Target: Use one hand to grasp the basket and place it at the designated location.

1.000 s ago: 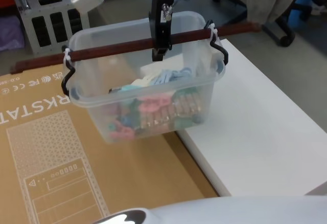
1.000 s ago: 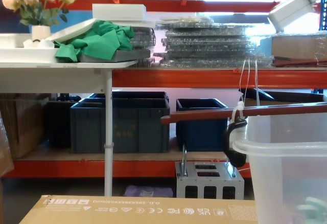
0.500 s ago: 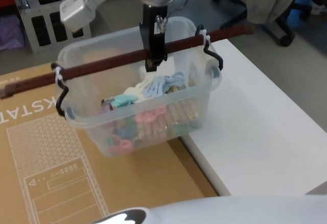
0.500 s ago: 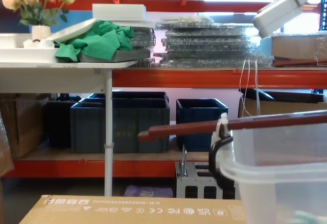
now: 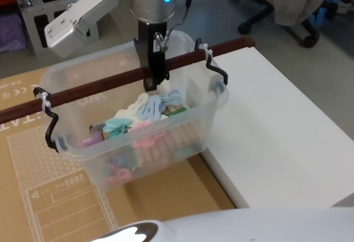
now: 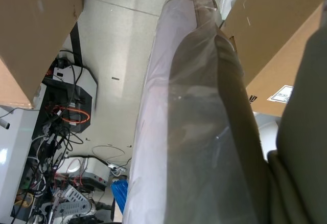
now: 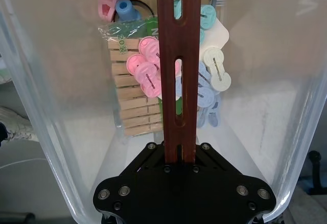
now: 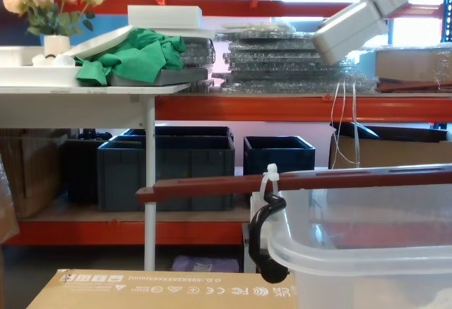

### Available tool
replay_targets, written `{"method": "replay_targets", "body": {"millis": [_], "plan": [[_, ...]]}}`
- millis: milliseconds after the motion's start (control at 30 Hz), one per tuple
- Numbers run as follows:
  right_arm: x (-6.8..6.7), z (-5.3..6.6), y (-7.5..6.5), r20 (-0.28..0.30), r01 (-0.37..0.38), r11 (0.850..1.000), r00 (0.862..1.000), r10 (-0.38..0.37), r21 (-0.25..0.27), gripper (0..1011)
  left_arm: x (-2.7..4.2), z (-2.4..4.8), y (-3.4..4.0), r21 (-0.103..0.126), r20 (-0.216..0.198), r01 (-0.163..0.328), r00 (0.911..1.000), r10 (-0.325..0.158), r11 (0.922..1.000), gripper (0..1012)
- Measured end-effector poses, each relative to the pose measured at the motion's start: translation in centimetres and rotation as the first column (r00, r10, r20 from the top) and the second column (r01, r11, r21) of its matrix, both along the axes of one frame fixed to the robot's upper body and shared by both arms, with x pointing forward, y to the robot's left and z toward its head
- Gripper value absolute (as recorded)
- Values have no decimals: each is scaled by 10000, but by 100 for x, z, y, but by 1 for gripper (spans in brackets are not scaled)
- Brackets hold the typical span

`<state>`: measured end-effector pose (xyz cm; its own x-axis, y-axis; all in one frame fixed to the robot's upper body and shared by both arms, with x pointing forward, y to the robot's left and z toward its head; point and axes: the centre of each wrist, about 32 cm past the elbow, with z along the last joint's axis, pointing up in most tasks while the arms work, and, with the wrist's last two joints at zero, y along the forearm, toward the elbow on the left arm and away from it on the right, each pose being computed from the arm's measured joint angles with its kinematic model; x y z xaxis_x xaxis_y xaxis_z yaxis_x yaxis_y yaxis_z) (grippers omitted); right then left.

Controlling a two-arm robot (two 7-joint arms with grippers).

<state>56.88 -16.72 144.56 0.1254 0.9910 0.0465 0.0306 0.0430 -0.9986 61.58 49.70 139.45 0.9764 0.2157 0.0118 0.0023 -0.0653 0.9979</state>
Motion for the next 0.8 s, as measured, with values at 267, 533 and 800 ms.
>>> {"method": "replay_targets", "body": {"millis": [267, 533, 800], "plan": [[-48, -49, 66, 133, -208, 9998, 9997, 208, 41, 0, 0, 0, 0, 0, 0, 0, 10000, 0, 10000, 0], [-126, -181, 114, 312, -227, 9990, 9993, 215, 384, 0, 0, 0, 0, -1, -1, 0, 10000, 0, 10000, 0], [-172, -309, 110, 408, -120, 9969, 9991, 88, 781, 0, 0, 0, 0, 0, 0, 0, 10000, 0, 10000, 0]]}}
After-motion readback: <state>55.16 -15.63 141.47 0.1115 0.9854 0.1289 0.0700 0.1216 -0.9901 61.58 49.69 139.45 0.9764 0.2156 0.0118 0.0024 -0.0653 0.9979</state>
